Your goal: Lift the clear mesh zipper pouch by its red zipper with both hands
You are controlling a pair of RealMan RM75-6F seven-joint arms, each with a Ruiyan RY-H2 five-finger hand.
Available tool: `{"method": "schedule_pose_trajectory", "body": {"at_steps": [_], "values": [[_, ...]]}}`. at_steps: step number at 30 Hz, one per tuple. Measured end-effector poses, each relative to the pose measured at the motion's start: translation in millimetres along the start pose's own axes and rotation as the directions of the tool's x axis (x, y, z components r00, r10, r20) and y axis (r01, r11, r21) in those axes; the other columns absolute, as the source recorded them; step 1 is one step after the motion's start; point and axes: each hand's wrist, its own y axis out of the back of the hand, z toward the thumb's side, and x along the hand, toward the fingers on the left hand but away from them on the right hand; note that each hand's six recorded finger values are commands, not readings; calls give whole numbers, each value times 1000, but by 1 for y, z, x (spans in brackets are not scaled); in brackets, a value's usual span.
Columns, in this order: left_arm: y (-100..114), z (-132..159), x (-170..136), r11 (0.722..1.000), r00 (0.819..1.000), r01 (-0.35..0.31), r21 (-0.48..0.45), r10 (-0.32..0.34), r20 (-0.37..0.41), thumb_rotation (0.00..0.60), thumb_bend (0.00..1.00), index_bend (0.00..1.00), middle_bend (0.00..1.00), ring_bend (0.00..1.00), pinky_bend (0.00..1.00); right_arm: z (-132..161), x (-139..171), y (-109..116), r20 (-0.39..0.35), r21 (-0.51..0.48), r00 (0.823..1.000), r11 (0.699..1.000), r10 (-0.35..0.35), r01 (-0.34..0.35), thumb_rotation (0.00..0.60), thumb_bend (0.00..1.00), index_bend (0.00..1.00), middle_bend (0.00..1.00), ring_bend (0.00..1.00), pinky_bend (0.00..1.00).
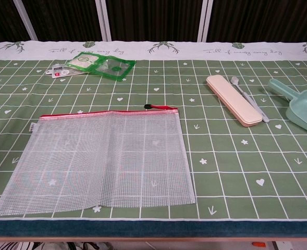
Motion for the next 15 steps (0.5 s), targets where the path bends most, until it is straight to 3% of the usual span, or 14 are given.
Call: {"method": "schedule_pose_trajectory", "body": {"at_steps": [15], "values": [[-1,-1,0,1000,1000,6,5,-6,0,600,6,0,0,0,0,1,0,0,-4,-3,1000,1000,-4,4,600,103,0,0,0,201]]}}
